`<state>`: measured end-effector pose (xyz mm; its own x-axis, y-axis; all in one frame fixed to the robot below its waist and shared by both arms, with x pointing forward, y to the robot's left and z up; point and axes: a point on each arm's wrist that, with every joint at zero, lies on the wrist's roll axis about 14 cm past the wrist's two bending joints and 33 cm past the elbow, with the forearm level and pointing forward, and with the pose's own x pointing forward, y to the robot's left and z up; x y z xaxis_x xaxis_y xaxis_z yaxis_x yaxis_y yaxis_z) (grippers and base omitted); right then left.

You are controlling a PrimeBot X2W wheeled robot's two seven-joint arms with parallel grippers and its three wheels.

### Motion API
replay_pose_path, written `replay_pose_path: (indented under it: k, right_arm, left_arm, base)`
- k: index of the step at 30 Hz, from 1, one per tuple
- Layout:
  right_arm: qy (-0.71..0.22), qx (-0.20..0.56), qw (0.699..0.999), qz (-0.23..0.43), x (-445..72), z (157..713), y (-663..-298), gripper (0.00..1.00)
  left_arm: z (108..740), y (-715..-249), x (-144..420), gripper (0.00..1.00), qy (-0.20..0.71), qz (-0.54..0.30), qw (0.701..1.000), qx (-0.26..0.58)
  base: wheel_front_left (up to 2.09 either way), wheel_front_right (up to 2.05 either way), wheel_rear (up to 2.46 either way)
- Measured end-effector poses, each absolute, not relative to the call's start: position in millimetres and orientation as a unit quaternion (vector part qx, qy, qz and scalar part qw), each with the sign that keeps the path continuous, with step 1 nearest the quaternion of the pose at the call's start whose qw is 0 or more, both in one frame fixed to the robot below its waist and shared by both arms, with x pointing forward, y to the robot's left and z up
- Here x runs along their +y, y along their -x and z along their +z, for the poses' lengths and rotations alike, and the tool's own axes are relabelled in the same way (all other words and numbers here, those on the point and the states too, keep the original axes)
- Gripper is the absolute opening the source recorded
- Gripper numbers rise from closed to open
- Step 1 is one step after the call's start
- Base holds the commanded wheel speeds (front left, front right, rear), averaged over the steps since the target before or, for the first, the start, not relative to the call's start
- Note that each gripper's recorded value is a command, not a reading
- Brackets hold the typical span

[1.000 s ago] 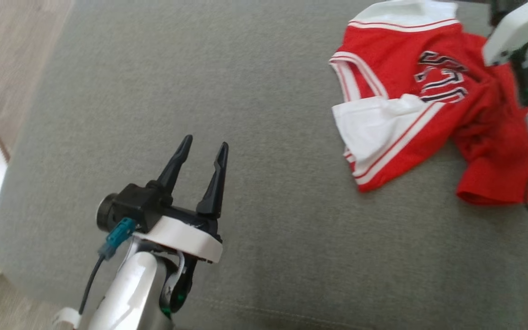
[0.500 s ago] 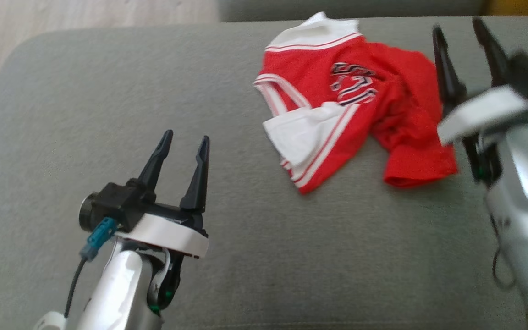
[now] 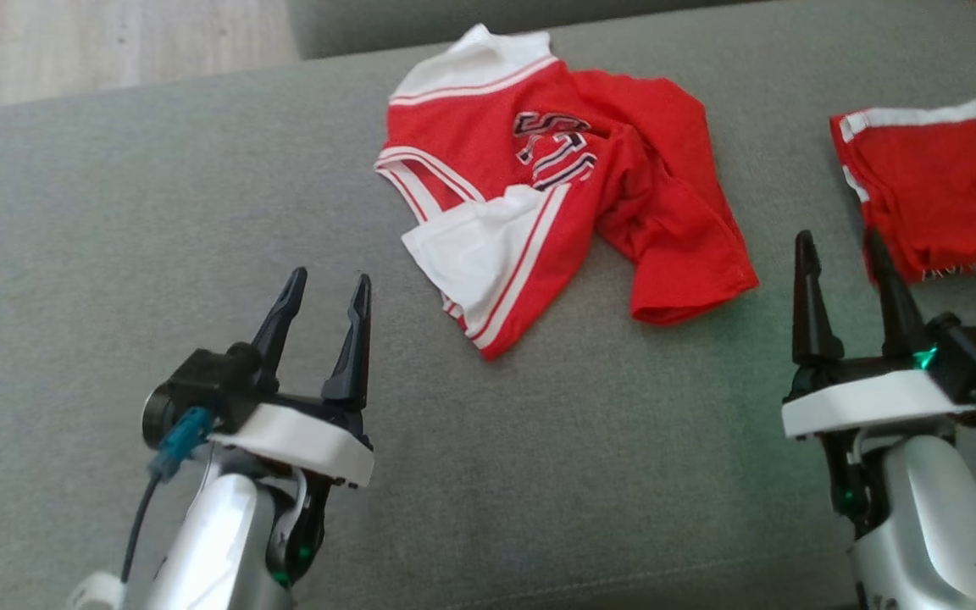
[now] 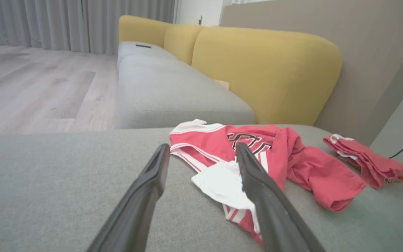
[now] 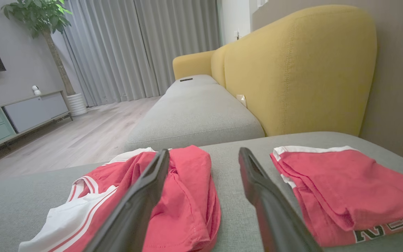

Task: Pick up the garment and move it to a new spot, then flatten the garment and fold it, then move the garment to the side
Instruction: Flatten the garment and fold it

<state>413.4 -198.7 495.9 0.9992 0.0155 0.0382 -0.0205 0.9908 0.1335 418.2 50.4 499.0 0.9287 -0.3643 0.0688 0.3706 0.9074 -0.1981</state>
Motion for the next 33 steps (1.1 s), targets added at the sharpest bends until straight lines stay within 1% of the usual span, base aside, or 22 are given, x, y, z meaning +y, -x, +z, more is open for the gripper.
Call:
replay_pose_path:
  k: [6,9,16,24,30,31,32,33]
  right_arm:
    - [-0.06,-0.023,0.998,-0.003,-206.9,500.7,-415.5,1.0]
    - [-0.058,-0.016,0.998,-0.012,-212.5,496.6,-414.6,1.0]
    - [-0.057,0.005,0.998,-0.033,-225.3,482.9,-408.6,1.0]
    - [-0.061,0.017,0.996,-0.056,-239.8,475.0,-400.9,1.0]
    - [-0.06,0.016,0.996,-0.059,-241.0,474.2,-399.3,1.0]
    - [-0.06,0.017,0.996,-0.058,-240.9,474.0,-399.2,1.0]
    - [-0.061,0.017,0.996,-0.058,-240.7,474.3,-399.1,1.0]
    - [-0.061,0.016,0.996,-0.058,-240.4,474.7,-399.2,1.0]
  left_arm:
    - [468.5,-434.9,33.2,1.0,0.083,-0.211,0.973,0.03]
    - [450.0,-449.8,17.5,1.0,0.058,-0.233,0.969,0.06]
    - [415.4,-482.8,-4.2,1.0,0.029,-0.25,0.96,0.125]
    - [381.2,-489.3,-13.6,1.0,0.014,-0.253,0.951,0.18]
    - [377.0,-495.0,-12.5,1.0,0.003,-0.248,0.95,0.188]
    - [376.7,-495.2,-12.1,0.46,0.002,-0.248,0.95,0.189]
    - [377.8,-495.7,-12.0,0.0,0.002,-0.248,0.951,0.187]
    - [378.8,-495.5,-12.2,0.0,0.003,-0.25,0.95,0.186]
  base:
    - [0.0,0.0,0.0]
    - [0.0,0.0,0.0]
    - [0.0,0.0,0.0]
    - [0.0,0.0,0.0]
    - [0.0,0.0,0.0]
    - [0.0,0.0,0.0]
    - [0.0,0.0,0.0]
    - [0.0,0.0,0.0]
